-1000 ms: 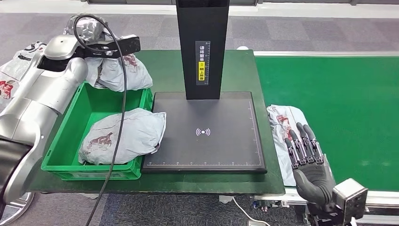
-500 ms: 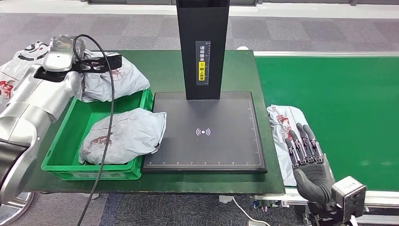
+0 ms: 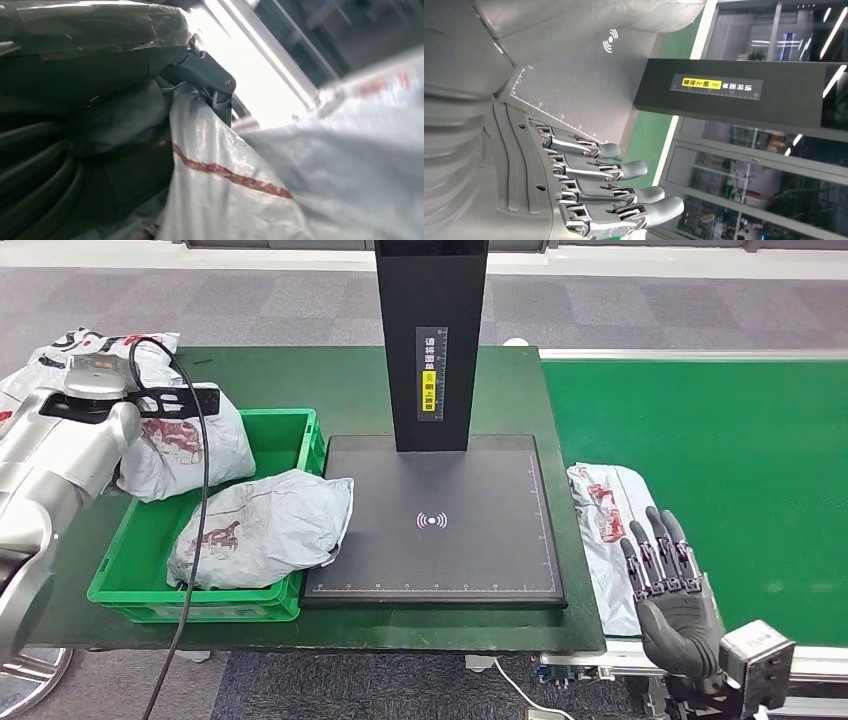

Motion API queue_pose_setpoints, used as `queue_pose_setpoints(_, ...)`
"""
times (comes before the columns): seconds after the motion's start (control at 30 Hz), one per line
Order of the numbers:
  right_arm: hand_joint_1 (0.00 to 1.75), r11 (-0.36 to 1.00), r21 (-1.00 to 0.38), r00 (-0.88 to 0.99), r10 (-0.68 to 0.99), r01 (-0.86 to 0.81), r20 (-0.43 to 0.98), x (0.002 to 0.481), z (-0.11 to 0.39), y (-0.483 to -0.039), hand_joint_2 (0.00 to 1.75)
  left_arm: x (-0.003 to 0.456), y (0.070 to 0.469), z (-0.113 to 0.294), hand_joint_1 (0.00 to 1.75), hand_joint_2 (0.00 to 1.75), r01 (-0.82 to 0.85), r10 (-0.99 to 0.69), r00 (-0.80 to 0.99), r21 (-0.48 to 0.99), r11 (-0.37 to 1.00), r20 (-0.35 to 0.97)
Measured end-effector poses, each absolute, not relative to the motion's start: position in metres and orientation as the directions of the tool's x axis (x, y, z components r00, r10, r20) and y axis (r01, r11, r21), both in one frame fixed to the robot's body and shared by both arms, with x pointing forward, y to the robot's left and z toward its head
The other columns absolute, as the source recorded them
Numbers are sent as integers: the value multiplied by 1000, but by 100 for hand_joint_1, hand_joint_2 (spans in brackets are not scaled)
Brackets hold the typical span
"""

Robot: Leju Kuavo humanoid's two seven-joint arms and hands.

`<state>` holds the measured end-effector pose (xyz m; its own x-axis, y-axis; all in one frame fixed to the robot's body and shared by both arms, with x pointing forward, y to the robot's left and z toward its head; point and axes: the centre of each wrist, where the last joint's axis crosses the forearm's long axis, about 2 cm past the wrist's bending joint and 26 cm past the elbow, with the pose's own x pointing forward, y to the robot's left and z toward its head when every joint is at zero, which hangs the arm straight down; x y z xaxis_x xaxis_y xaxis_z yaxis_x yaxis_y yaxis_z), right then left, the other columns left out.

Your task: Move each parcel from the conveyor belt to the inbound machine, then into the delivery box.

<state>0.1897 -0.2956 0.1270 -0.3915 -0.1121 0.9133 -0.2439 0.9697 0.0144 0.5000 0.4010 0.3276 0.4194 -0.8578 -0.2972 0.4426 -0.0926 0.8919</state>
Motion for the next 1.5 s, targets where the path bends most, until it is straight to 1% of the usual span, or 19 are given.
queue_pose_setpoints(0.13,0,971,14,-394,-110,-237,912,190,125,-296,175,498,404,329,175,175,603,-916,296,797,-40,-271)
queue_pose_setpoints(0.17,0,972,15,-394,-109,-235,913,190,125,-295,175,498,404,329,135,175,628,-930,267,777,-31,-253)
queue_pose_setpoints(0.27,0,973,19,-389,-110,-230,915,190,123,-296,175,497,405,329,4,175,681,-967,184,733,-4,-176)
queue_pose_setpoints(0.3,0,973,21,-387,-110,-229,915,190,122,-296,175,497,404,329,0,175,692,-979,151,722,4,-140)
queue_pose_setpoints(0.43,0,977,24,-383,-105,-211,918,189,121,-298,175,500,391,331,0,175,700,-1000,20,714,17,4)
queue_pose_setpoints(0.53,0,981,21,-375,-92,-191,922,187,119,-302,175,504,372,336,0,175,688,-993,-64,725,26,95)
queue_pose_setpoints(0.6,0,987,-5,-355,-54,-163,933,186,118,-305,175,506,360,342,0,175,672,-980,-116,739,43,163)
queue_pose_setpoints(0.67,0,991,-112,-288,87,-73,954,185,117,-308,175,509,348,351,0,175,643,-957,-164,761,81,240)
queue_pose_setpoints(0.7,0,976,-216,-224,211,4,951,185,117,-311,175,510,342,356,0,175,623,-940,-185,774,112,285)
queue_pose_setpoints(0.77,0,872,-461,-56,474,164,878,185,117,-316,175,512,326,366,0,175,578,-902,-213,793,193,375)
queue_pose_setpoints(0.8,0,800,-556,16,568,223,823,185,118,-317,175,512,319,371,0,175,557,-883,-220,796,235,415)
queue_pose_setpoints(0.83,0,746,-613,65,620,259,782,185,120,-318,175,513,312,375,0,175,540,-867,-225,797,269,445)
queue_pose_setpoints(0.97,0,625,-713,167,704,316,691,188,123,-319,175,513,287,387,0,175,492,-799,-264,788,370,540)
queue_pose_setpoints(1.1,0,455,-823,283,785,341,551,200,125,-321,175,509,266,391,0,175,471,-659,-313,714,518,684)
queue_pose_setpoints(1.23,0,299,-913,396,830,278,393,226,119,-326,175,500,243,380,0,175,512,-490,-353,603,612,797)
queue_pose_setpoints(1.33,0,205,-956,449,848,212,282,254,109,-334,175,492,227,368,0,175,538,-366,-365,515,667,856)
queue_pose_setpoints(1.4,0,170,-969,464,854,180,236,270,102,-341,175,488,219,360,0,175,544,-312,-368,475,691,876)
queue_pose_setpoints(1.5,0,152,-978,473,857,143,202,283,92,-348,175,483,213,351,0,175,550,-274,-372,449,704,887)
